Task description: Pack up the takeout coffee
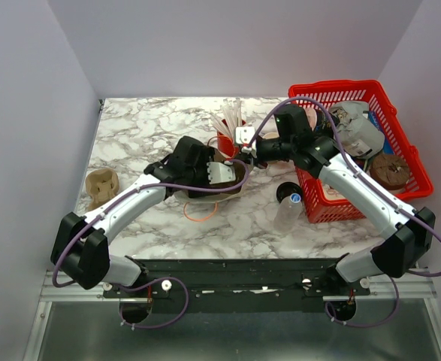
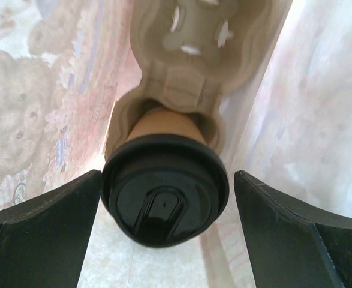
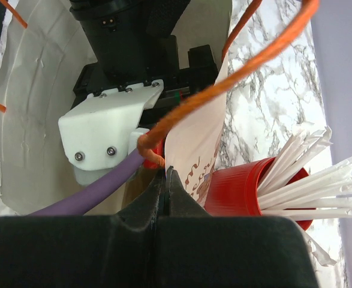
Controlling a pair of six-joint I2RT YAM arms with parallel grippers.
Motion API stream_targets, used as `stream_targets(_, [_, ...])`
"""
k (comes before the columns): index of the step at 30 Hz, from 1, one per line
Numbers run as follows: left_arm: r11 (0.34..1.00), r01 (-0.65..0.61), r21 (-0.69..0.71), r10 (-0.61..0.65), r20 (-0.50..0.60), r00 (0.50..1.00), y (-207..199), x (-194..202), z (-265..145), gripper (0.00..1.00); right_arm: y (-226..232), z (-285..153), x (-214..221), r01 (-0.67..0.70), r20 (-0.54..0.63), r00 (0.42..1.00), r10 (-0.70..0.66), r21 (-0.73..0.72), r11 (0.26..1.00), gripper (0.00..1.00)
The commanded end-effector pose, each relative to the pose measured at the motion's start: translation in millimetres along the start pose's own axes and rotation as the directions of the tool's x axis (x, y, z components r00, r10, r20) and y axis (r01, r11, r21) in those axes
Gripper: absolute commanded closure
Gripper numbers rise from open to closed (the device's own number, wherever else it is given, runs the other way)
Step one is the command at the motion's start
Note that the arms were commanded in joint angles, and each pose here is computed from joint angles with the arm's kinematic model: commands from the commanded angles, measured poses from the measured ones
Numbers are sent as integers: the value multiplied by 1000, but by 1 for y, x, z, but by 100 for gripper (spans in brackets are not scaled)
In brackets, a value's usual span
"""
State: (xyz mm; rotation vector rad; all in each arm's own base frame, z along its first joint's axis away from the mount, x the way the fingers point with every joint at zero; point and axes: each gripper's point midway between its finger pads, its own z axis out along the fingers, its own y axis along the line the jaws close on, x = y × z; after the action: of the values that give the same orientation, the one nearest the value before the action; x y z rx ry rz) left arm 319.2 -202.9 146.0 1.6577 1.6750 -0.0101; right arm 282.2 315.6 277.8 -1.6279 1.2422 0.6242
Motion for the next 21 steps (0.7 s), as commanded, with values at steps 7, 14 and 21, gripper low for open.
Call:
stream_targets(7, [999,25,-43,-21,78,997,15,-21,-15,1,12,3,4,-108,-21,994,107,-66,992,100])
stream_targets(14, [1000,-6,3,6,197,980,5,-50,-14,1,13,6,7,-168,-40,986,164,-96,981,100])
stream_targets(21, [999,-8,45,-5,281,960,-5,-73,-15,1,15,6,19,-246,-105,967,233,-138,959,100])
